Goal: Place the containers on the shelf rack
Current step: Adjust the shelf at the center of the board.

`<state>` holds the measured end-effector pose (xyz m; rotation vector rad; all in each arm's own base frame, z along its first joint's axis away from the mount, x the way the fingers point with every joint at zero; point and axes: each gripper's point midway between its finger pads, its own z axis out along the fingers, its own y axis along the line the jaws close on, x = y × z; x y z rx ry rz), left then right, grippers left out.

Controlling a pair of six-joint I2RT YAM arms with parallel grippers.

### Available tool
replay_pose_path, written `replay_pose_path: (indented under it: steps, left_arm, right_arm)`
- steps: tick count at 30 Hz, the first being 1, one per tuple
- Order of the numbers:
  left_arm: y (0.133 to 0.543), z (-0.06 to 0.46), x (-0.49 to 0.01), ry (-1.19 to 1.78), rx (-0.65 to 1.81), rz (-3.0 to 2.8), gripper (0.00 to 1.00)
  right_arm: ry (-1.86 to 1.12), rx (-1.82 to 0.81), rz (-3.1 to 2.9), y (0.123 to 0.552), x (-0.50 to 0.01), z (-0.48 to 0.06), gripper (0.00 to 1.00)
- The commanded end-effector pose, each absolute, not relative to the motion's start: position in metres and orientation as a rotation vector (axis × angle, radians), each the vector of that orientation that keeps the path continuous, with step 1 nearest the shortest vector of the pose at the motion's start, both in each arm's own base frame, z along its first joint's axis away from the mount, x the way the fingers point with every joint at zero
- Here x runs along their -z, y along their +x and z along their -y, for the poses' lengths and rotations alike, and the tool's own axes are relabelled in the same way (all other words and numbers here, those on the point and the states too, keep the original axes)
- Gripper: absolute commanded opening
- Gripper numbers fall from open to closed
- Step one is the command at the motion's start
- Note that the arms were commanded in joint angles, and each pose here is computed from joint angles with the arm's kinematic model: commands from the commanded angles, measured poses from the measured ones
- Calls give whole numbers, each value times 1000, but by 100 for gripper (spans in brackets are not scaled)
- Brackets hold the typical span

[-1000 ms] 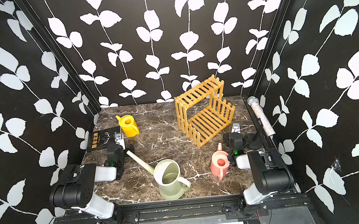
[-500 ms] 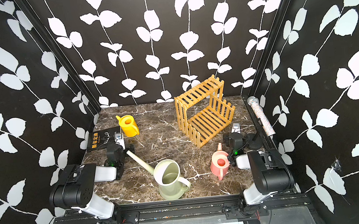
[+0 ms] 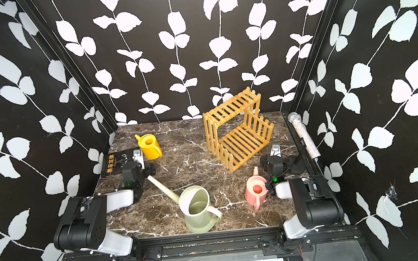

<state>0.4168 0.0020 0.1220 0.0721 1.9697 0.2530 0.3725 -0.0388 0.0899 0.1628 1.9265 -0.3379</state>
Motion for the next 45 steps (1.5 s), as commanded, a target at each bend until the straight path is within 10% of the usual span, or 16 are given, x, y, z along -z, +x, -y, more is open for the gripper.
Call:
replay_pose_path:
  steps: [1, 17, 45]
  left_arm:
    - [408, -12, -133, 67, -304, -2057, 99]
    - [375, -2, -219, 46, -161, -2239, 98]
    - [362, -9, -194, -13, 12, -2244, 98]
  right_arm:
    - [158, 318, -1844, 377, -120, 34, 99]
    - [181, 7, -1941, 357, -204, 0, 99]
    - [-21, -722, -2129, 368, -213, -153, 98]
